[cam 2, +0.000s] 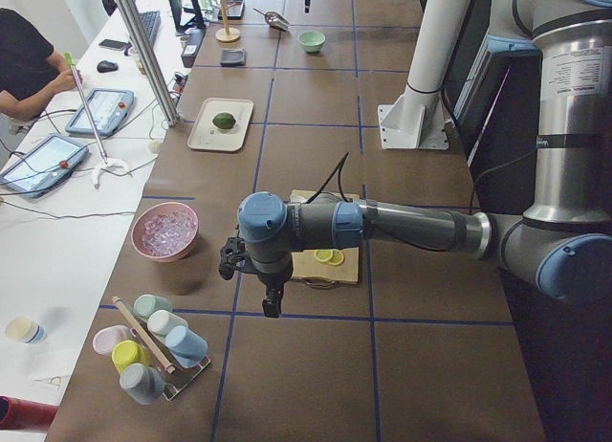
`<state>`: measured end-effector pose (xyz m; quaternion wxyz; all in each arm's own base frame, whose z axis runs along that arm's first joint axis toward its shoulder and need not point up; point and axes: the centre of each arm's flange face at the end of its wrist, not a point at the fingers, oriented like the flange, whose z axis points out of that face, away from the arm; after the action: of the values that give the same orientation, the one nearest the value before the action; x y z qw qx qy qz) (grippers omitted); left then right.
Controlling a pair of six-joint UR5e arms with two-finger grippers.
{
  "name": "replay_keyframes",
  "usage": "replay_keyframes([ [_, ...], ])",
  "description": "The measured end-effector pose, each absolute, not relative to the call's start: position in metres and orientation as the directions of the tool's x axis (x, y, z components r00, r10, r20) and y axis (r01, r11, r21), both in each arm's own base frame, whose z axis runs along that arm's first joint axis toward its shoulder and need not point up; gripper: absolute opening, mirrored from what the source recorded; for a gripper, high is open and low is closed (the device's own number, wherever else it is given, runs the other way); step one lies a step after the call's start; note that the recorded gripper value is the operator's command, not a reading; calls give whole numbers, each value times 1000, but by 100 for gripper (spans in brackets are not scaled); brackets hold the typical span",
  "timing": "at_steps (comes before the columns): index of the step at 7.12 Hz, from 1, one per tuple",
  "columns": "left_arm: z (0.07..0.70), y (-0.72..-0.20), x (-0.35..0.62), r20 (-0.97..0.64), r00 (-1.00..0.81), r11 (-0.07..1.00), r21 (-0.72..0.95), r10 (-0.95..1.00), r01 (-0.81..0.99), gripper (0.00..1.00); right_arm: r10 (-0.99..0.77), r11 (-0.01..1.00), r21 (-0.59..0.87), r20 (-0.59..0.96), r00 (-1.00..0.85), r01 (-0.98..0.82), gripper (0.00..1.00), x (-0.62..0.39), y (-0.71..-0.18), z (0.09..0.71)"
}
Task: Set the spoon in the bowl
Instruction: 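Move the right gripper down toward the pale green bowl, then grasp the rim of the pale green bowl with the right gripper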
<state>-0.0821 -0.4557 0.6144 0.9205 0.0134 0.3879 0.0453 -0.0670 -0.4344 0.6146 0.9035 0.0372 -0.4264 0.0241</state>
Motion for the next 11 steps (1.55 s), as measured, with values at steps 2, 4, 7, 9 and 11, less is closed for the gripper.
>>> replay_keyframes([
  [2, 614, -456, -82, -715, 693, 995, 61, 95, -74, 100, -33, 999, 50, 772, 635, -8, 99, -103, -428, 622],
  [4, 614, -456, -81, -724, 683, 996, 60, 93, -72, 100, -74, 997, 55, 764, 641, 50, 98, -134, -422, 624],
  [7, 615, -456, -81, -728, 680, 996, 59, 92, -72, 100, -90, 995, 45, 753, 652, 85, 29, -162, -436, 635],
  [9, 613, -456, -80, -728, 679, 996, 62, 94, -72, 100, -66, 997, 28, 756, 652, 68, 0, -169, -446, 637],
  [11, 612, -456, -80, -728, 679, 995, 66, 97, -72, 100, -68, 998, 44, 769, 636, 53, 0, -169, -444, 634],
])
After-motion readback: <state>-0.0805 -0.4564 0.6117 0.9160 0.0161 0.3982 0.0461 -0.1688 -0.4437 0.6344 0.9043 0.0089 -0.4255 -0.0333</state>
